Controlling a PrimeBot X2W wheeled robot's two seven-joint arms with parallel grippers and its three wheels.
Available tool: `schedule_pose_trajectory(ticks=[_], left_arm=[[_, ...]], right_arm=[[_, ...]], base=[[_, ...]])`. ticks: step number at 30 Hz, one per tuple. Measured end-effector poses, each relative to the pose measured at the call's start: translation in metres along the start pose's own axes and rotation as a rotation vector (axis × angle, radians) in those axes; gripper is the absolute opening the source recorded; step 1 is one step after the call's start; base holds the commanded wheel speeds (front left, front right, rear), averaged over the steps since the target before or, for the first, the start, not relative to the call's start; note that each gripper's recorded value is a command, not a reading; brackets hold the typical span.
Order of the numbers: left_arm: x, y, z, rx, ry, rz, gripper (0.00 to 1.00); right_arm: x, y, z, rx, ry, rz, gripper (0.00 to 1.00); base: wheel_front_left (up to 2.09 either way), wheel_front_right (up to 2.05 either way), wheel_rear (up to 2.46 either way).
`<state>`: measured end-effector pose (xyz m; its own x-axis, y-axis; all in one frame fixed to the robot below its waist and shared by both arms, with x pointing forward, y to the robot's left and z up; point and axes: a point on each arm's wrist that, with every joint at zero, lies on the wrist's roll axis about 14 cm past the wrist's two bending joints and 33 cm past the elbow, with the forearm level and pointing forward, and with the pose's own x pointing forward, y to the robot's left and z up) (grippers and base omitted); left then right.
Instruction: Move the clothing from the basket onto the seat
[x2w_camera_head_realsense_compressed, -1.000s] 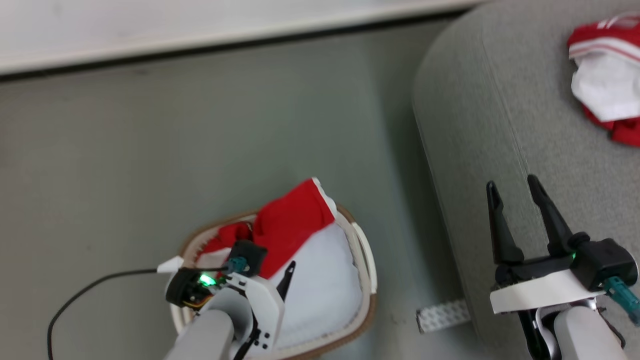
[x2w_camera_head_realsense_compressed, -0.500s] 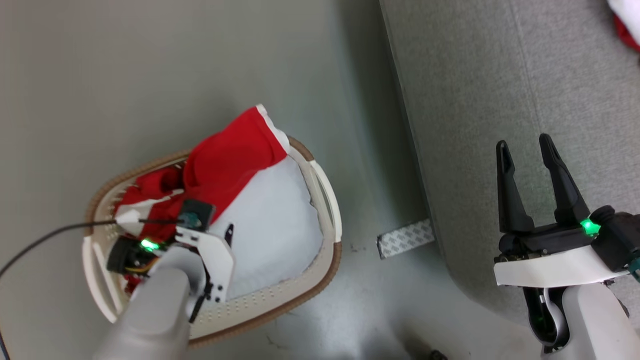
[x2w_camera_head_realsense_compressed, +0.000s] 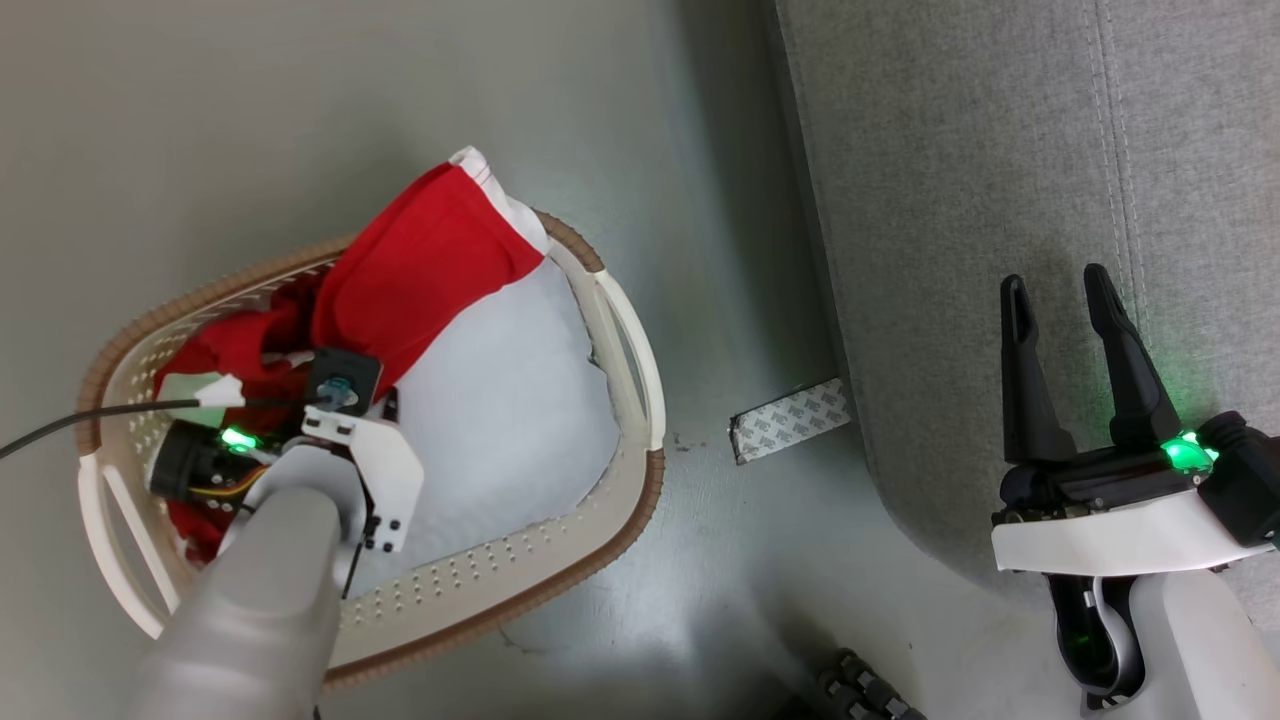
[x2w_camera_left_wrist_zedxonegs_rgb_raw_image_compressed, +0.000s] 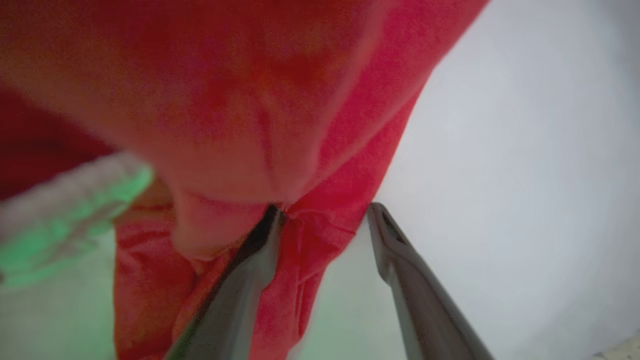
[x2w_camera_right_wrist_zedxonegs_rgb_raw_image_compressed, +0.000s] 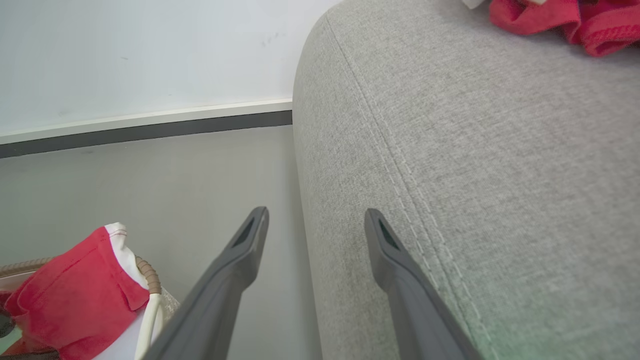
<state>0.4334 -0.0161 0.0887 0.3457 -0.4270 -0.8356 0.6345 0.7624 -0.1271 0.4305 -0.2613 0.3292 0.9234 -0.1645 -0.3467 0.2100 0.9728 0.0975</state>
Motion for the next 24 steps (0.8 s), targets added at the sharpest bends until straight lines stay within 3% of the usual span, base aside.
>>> schedule_pose_trajectory(ticks=[1, 12, 24], left_arm=[[0.0, 0.0, 0.0, 0.003, -0.002, -0.001, 0.0], [-0.013, -0.009, 0.021, 0.013, -0.084, -0.033, 0.0], [-0.111, -0.028, 0.069, -0.081, -0.288, -0.006, 0.0]], right_arm=[[0.0, 0.0, -0.001, 0.0, 0.001, -0.001, 1.0], [-0.007, -0.004, 0.005, 0.012, -0.003, -0.014, 1.0], [-0.049, 0.002, 0.038, 0.037, -0.079, -0.002, 1.0]], base=[[0.0, 0.0, 0.0], [0.0, 0.0, 0.0], [0.0, 0.0, 0.0]])
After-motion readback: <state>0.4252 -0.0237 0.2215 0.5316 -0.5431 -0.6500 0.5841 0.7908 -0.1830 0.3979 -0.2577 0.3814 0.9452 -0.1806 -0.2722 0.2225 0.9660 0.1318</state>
